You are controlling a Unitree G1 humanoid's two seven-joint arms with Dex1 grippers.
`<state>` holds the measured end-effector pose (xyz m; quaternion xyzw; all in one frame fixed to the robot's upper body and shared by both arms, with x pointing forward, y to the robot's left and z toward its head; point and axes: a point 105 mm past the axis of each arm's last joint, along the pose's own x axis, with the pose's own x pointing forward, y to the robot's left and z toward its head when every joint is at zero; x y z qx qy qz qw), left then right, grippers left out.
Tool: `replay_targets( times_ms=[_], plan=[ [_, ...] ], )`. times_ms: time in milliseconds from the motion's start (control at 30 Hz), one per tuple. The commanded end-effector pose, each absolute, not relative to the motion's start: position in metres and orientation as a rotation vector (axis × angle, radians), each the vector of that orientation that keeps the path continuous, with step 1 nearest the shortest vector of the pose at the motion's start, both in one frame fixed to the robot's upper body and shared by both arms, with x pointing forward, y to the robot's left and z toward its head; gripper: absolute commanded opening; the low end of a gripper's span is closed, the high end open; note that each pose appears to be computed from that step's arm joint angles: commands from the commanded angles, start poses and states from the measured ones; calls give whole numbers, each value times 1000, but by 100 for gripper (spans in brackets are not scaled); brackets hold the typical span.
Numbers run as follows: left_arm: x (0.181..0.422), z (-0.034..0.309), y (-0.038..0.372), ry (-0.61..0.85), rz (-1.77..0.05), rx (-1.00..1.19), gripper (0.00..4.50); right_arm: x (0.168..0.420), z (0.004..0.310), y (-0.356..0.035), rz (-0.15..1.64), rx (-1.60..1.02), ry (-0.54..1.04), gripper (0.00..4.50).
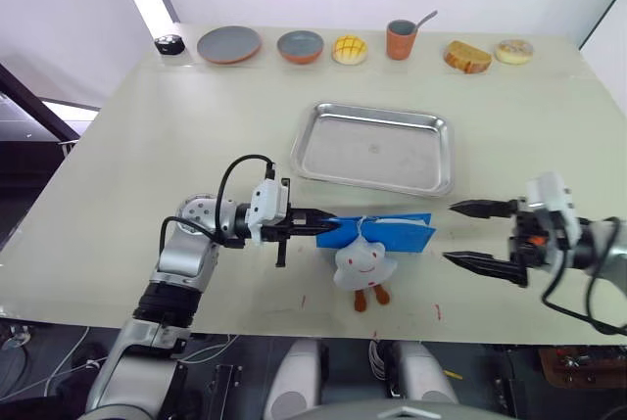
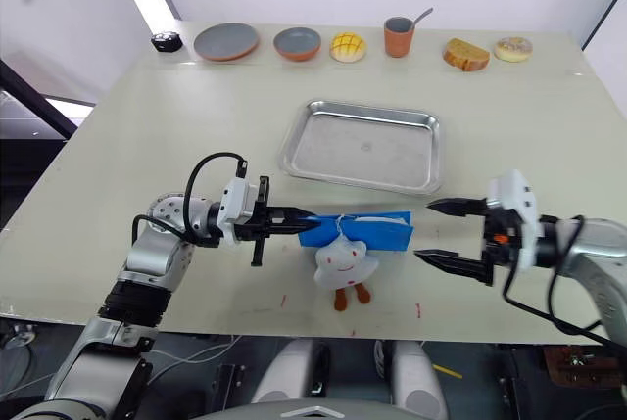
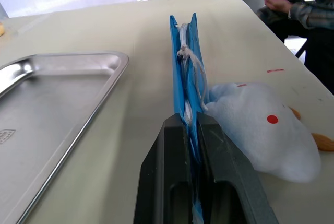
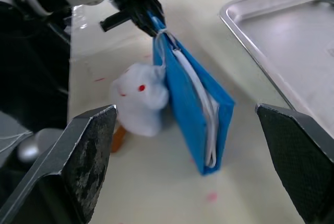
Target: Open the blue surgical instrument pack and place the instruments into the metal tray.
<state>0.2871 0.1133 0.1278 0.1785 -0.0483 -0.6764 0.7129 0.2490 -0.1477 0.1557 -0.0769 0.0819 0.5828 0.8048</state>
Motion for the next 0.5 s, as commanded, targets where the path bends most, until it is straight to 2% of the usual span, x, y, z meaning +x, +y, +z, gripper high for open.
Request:
replay_targets(
  times_ms=[33,467,500],
  plan=[
    [284,131,111,-116,-1509,407,0,259,154,-137,1276,-175,150,446],
    [281,128,113,-119,-1497,400,0,275,142,-123,1308,-112,130,446],
    [281,128,113,-120,-1496,399,0,275,141,-123,1311,-108,129,423]
  ],
)
